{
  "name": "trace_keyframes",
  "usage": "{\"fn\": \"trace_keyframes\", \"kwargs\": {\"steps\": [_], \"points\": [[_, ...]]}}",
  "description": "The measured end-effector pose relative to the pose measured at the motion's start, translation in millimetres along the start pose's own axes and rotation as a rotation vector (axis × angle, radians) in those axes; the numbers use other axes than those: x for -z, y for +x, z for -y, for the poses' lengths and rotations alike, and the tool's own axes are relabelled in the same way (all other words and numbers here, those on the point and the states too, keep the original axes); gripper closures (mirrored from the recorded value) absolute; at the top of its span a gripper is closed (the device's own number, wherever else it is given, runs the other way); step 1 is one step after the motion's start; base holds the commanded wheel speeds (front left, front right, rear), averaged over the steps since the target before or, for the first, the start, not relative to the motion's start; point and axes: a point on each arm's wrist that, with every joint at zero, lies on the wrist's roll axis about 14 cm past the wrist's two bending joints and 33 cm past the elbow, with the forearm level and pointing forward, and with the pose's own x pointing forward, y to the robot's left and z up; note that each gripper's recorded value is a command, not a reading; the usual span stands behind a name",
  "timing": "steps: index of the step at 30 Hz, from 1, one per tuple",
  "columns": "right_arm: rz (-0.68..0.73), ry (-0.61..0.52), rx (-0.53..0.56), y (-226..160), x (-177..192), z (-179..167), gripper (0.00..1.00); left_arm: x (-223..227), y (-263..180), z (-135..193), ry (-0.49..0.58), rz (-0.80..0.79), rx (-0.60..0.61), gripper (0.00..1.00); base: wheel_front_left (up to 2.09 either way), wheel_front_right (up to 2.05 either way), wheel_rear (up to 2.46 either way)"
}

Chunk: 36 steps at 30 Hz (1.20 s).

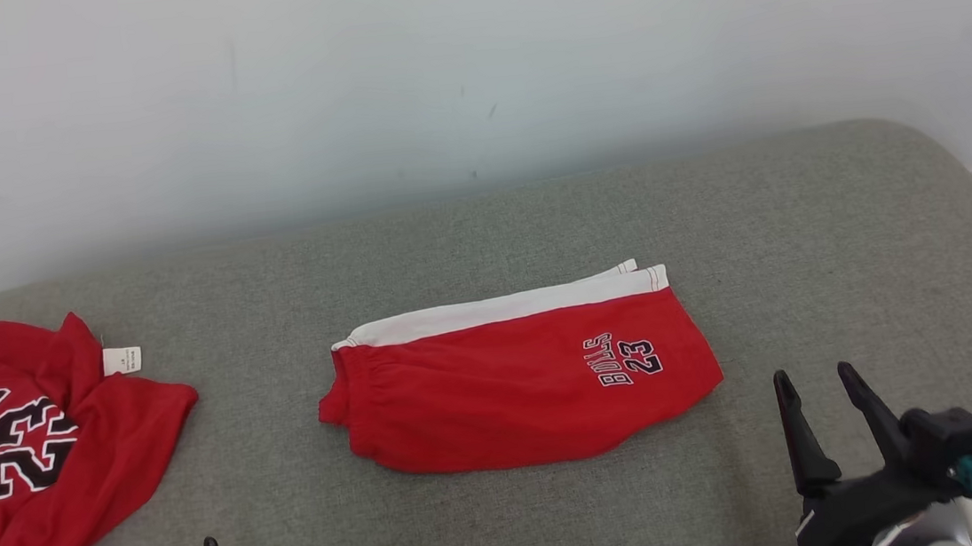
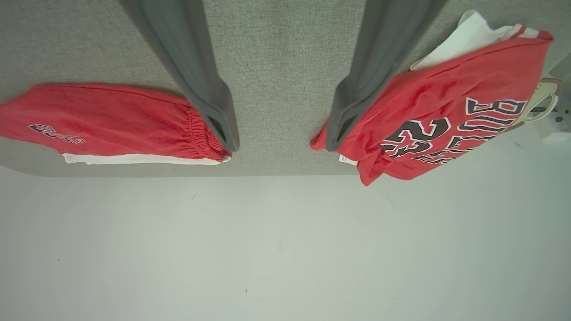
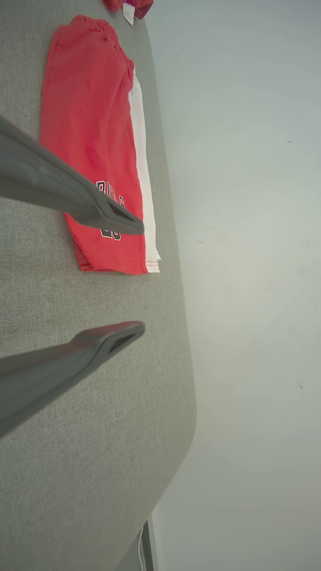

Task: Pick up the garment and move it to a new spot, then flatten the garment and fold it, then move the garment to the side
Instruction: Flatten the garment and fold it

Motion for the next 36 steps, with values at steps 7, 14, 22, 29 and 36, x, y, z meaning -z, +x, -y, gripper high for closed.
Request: {"fn": "trace_keyframes", "kwargs": {"steps": [7, 14, 22, 29, 36], "points": [[-0.053, -0.028, -0.019, 28, 7, 4, 0.0, 2, -1, 1, -0.003, -0.008, 0.003, 0.0, 0.0, 0.0, 0.0], [-0.139, -0.036, -0.022, 63, 22, 12, 0.0, 9, -2, -2, -0.005, -0.029, -0.005, 0.0, 0.0, 0.0, 0.0], [-0.28, -0.036, -0.009, 99, 53, 24, 0.0, 20, 8, -2, -0.01, -0.053, -0.002, 0.0, 0.0, 0.0, 0.0], [-0.385, -0.04, -0.013, 126, 78, 27, 0.0, 31, 16, -6, -0.008, -0.081, -0.014, 0.0, 0.0, 0.0, 0.0], [-0.526, -0.023, 0.001, 135, 113, 29, 0.0, 41, 23, -10, -0.003, -0.104, -0.026, 0.0, 0.0, 0.0, 0.0]]}}
